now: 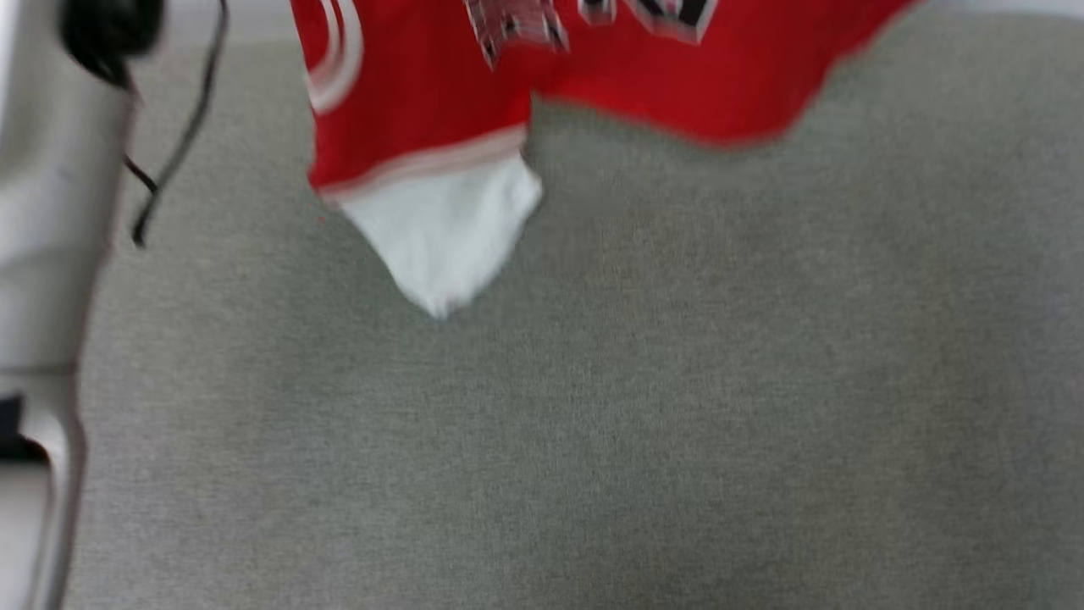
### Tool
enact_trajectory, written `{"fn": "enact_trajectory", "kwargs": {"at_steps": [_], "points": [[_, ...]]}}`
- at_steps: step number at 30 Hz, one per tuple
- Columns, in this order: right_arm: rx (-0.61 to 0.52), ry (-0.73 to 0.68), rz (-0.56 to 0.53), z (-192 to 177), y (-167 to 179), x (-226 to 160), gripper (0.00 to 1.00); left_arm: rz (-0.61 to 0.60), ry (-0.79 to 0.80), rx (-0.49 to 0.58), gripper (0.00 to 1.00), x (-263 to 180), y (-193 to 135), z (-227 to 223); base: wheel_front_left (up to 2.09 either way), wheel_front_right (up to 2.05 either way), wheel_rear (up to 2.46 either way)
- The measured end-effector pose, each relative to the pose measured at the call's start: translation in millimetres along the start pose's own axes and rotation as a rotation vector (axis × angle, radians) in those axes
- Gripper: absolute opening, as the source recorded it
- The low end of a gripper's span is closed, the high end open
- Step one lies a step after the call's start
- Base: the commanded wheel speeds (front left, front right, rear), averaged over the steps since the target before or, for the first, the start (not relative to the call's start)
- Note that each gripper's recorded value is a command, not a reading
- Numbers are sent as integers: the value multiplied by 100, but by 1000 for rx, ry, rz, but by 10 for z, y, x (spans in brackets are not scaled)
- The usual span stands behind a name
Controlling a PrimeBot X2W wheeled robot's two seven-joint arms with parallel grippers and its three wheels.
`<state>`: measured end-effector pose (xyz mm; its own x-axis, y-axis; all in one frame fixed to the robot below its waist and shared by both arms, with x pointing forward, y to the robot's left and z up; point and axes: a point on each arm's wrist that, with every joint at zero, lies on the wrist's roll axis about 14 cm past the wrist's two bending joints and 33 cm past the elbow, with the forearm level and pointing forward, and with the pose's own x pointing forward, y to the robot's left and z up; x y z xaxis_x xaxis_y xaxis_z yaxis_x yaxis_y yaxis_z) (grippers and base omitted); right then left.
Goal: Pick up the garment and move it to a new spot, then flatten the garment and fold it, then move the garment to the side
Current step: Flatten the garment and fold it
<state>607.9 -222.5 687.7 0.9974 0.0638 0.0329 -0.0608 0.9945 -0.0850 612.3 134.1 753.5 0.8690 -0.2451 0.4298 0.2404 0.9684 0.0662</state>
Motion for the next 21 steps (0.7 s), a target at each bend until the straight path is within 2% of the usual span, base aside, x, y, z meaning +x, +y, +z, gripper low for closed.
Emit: {"fn": "enact_trajectory", "kwargs": {"at_steps": [6,12,21], "points": [[-38,-100,-13,308,-72,419,0,15,-71,41,0,457,217,61,0,0,0],[-71,-104,-5,136,-51,762,0,33,-51,44,0,681,351,-287,0,0,0],[-63,59,56,-930,197,1244,0,56,160,-7,0,570,507,-1637,0,0,0]]}}
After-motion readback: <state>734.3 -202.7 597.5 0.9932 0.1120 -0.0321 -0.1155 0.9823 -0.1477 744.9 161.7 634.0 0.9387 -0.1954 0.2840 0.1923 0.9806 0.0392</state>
